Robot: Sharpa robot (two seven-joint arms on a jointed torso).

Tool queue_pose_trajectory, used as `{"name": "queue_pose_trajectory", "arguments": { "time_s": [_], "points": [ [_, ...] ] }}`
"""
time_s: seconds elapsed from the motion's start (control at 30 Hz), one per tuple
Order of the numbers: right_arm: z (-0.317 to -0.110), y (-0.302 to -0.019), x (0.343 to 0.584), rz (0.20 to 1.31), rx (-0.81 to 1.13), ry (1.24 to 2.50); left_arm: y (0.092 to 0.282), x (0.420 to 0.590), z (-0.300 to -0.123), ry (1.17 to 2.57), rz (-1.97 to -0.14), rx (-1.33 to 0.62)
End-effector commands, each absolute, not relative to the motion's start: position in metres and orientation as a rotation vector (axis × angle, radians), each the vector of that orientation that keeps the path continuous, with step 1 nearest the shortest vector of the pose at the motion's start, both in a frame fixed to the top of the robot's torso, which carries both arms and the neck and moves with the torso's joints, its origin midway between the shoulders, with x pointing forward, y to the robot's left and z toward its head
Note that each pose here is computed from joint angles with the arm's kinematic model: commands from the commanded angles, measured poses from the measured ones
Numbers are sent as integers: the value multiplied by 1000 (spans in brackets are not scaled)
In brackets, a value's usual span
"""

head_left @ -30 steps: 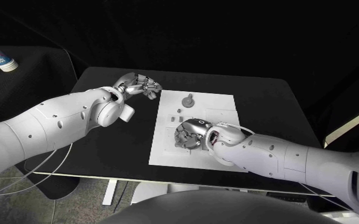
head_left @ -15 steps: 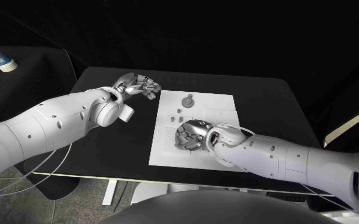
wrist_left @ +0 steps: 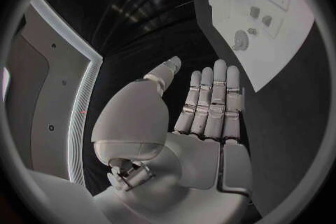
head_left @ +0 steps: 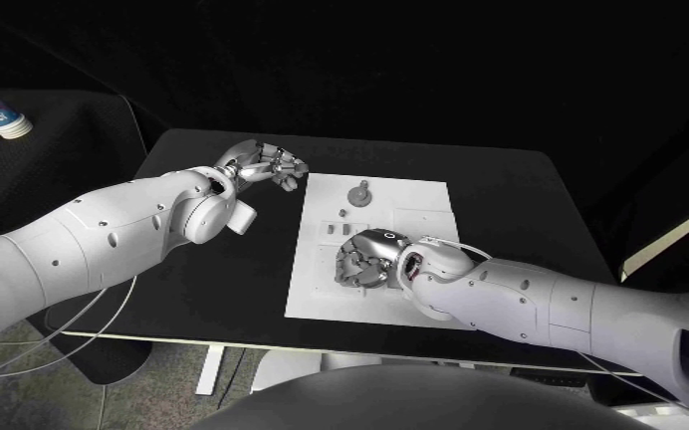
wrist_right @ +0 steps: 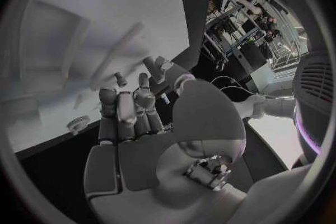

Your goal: Assemble the parts on the task board

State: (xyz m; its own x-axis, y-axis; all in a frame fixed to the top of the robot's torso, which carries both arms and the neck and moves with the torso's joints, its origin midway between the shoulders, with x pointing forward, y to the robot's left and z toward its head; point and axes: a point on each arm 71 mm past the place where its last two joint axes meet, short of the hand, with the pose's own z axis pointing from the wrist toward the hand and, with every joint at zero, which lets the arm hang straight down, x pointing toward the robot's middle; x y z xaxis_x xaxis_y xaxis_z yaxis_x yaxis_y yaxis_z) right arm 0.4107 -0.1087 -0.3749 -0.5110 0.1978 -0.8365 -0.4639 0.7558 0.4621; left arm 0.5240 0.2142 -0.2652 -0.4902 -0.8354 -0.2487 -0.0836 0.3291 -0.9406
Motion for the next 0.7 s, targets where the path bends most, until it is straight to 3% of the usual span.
{"name": "queue_pose_trajectory", "arguments": {
  "time_s": [0.03,0.37,0.57,0.7],
  "points": [
    [-371,-110,411,838,-189,1898,212,524,-265,1823,-1244,-816],
    [-353,-126,418,844,-107,1814,215,526,-265,1820,-1237,-818],
    [-332,-139,429,856,-29,1757,217,527,-266,1819,-1230,-821],
    [-307,-158,444,861,49,1718,219,527,-266,1818,-1225,-823]
  ]
}}
